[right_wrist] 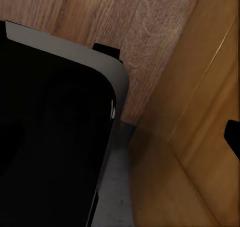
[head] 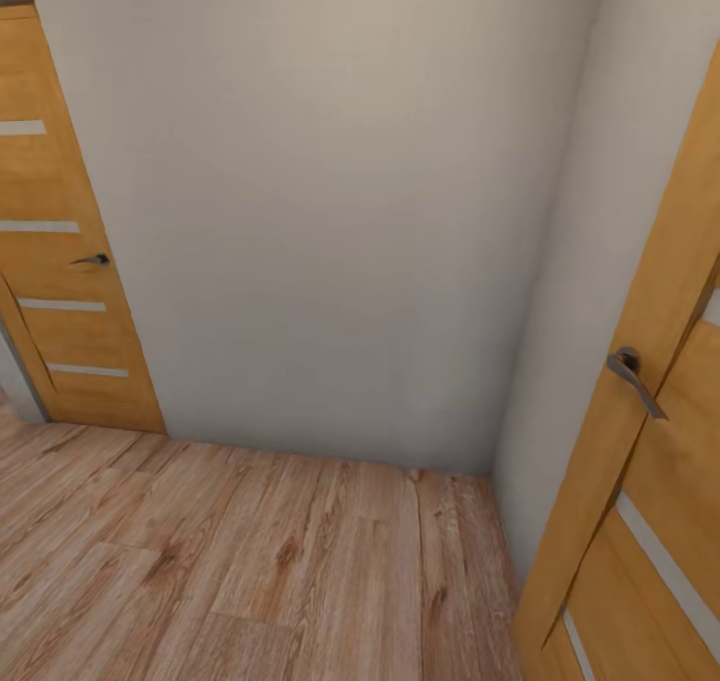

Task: Move the two storage containers from the living room to the garage. In the garage, place one container on the floor and stack the other container on top of it (either order is fine).

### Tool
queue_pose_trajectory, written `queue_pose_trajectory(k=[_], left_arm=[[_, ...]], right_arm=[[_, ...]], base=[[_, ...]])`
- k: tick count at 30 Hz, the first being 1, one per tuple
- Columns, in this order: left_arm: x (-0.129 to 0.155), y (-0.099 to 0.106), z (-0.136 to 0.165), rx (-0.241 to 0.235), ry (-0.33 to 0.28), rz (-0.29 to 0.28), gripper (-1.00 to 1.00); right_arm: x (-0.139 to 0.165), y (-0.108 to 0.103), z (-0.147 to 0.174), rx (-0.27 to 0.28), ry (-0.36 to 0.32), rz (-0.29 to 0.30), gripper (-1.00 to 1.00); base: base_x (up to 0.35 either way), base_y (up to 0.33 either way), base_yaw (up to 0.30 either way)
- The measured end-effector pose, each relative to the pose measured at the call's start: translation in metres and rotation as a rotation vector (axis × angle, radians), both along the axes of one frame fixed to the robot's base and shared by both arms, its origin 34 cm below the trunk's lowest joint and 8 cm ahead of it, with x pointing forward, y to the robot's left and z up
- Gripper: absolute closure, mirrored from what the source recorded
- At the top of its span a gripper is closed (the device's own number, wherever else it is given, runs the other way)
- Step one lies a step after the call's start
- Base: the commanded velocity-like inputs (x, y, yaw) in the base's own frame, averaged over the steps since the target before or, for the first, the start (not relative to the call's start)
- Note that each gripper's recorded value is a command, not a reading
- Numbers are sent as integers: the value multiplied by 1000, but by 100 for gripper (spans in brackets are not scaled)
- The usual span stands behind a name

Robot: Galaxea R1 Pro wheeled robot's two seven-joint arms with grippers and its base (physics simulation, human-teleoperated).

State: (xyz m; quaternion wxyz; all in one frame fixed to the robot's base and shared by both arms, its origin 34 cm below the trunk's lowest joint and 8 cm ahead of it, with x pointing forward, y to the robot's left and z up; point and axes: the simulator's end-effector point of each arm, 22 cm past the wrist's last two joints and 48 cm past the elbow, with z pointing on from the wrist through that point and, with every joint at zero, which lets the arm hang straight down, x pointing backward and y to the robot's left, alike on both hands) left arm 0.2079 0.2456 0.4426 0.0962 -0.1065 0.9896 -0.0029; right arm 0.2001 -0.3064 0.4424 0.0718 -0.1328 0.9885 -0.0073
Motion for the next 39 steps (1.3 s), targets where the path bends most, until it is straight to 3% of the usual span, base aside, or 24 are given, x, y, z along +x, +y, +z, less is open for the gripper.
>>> queue_pose_trajectory(k=[18,39], left_arm=[[0,0,0,0,1,0,-100],[-1,1,0,2,2,3,-100]], right_arm=[[0,0,0,0,0,0,-100],[0,0,0,0,0,2,-100]], base=[[16,-52,0],[302,0,0]])
